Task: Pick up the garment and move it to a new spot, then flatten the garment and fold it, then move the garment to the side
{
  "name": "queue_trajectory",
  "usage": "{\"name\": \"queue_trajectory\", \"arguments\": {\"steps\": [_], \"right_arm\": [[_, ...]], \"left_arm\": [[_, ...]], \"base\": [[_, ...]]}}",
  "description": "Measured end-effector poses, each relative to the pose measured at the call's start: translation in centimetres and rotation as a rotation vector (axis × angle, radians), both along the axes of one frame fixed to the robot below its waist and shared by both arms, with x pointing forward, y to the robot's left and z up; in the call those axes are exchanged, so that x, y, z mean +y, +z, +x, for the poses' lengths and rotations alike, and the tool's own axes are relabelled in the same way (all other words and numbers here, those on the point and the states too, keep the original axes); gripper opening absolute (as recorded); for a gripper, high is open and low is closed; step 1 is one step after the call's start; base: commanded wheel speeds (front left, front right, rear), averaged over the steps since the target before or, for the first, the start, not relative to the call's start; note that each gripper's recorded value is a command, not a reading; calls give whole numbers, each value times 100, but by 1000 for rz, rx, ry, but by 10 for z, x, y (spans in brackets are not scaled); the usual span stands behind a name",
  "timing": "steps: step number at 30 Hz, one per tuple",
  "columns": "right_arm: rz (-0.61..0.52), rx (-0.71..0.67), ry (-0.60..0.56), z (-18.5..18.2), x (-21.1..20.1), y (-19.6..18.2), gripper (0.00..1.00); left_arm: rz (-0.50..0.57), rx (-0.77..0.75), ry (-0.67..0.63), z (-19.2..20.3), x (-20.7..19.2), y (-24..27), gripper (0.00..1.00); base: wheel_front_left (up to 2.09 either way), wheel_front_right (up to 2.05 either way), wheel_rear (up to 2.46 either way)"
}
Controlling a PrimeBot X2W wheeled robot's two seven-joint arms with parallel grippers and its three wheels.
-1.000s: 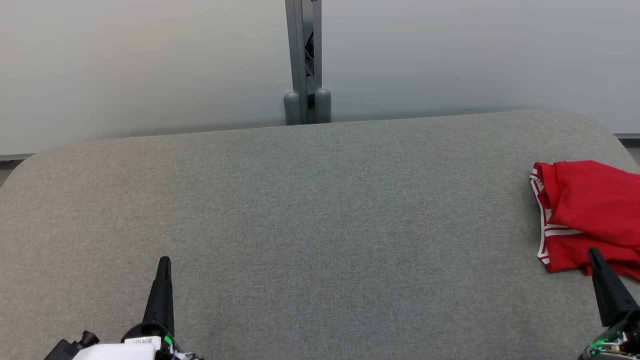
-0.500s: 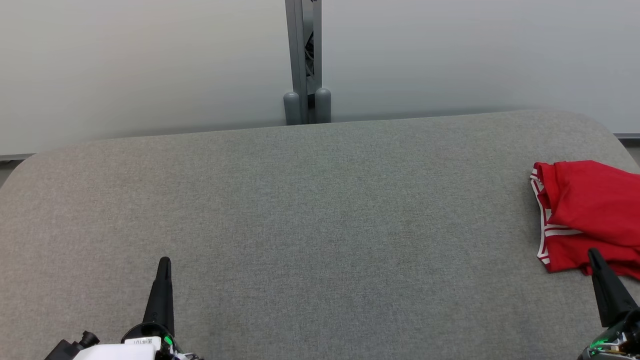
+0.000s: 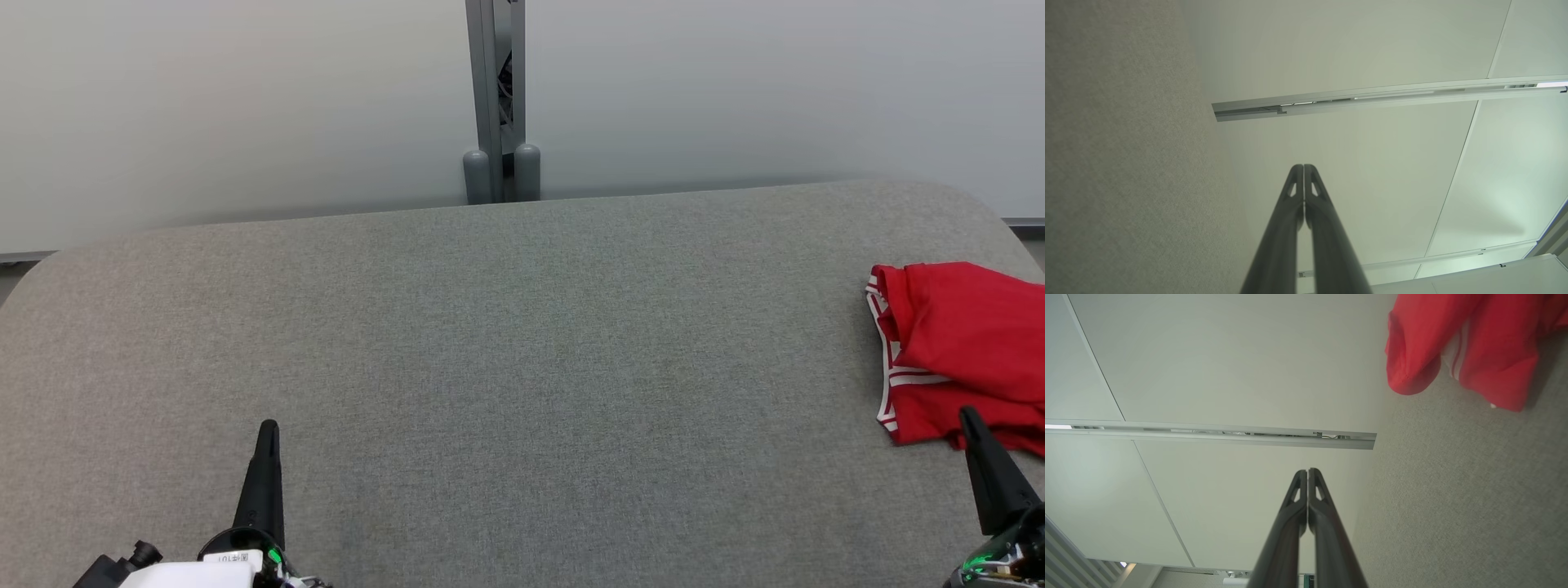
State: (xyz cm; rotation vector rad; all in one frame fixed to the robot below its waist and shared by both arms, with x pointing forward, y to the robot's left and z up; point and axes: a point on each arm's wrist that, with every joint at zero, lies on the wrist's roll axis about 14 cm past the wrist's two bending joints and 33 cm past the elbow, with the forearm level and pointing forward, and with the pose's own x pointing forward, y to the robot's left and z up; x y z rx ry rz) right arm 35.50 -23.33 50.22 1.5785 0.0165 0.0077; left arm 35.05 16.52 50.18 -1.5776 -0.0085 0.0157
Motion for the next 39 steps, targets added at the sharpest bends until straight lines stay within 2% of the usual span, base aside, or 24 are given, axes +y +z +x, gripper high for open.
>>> {"name": "queue_trajectory", "arguments": {"steps": [39], "right_arm": [[-1, 2, -3, -1, -1, -1, 0]], "left_arm": [[0, 0, -2, 0, 0, 0, 0]], "base": [[0, 0, 0]]}}
